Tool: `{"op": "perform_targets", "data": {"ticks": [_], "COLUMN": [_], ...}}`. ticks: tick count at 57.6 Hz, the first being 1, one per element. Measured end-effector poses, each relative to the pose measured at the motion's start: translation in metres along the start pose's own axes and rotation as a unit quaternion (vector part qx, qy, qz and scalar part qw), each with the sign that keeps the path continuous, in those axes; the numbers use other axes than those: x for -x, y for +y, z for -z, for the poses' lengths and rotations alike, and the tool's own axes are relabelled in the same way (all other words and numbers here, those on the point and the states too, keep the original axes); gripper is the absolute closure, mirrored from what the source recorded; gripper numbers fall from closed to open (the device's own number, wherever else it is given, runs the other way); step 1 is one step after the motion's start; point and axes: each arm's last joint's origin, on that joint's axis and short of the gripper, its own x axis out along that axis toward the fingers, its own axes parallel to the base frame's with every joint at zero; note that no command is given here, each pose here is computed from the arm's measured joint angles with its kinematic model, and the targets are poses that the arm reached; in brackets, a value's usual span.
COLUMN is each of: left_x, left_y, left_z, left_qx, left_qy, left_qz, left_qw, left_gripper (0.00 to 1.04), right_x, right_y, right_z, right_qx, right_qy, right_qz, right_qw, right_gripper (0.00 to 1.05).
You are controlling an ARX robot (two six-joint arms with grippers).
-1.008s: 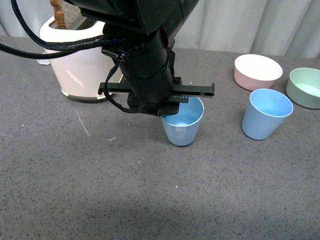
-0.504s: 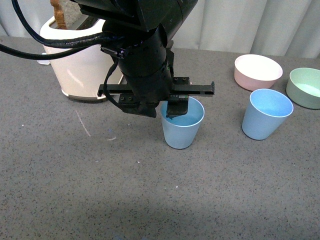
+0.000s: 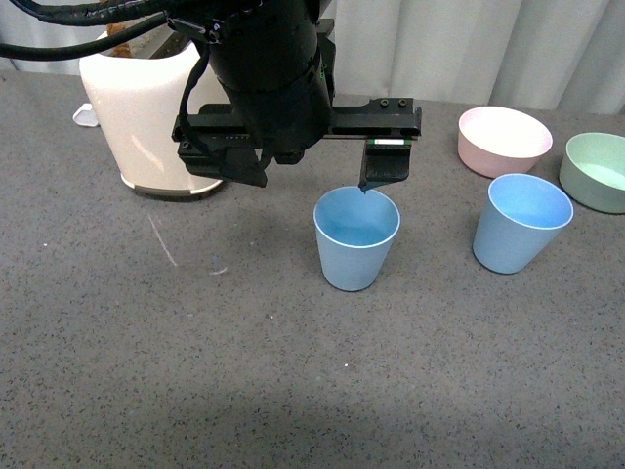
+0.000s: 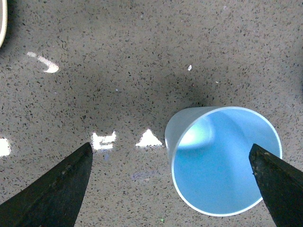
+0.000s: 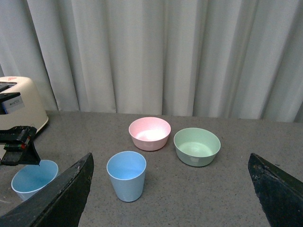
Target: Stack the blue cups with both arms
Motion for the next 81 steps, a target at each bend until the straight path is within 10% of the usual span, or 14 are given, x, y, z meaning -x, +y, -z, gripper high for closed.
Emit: {"op": "perform_targets", "data": {"ticks": [17,29,38,50,81], "left_x": [-0.003,-0.006,0.066,0.096,0.14], "left_y": [0.001,0.047,0.092,0.121,0.155], "left_z": [0.002,0.051,0.072,0.111,0.182], "left_qx": [-0.008,-0.046,0.008,0.002,-0.003], "left_qy": [-0.01,-0.288,-0.506,-0.503,-0.499], "left_qz": [-0.01,-0.116,-0.089,-0.089,-0.091], "left_qw": [1.0,0.949,0.858,0.86,0.862], "left_gripper": [0.08,0.37,0.68,1.01,1.01], "right_x": [0.0,0.0,0.0,0.0,0.0], "right_y": [0.0,0.0,0.0,0.0,0.0], "right_z": [0.0,0.0,0.0,0.0,0.0], "right_qx": [0.0,0.0,0.0,0.0,0.0], "right_qy": [0.0,0.0,0.0,0.0,0.0], "right_qz": [0.0,0.001,0.0,0.0,0.0], "right_qw": [1.0,1.0,1.0,1.0,1.0], "right_gripper": [0.1,0.1,0.1,0.1,0.1]}}
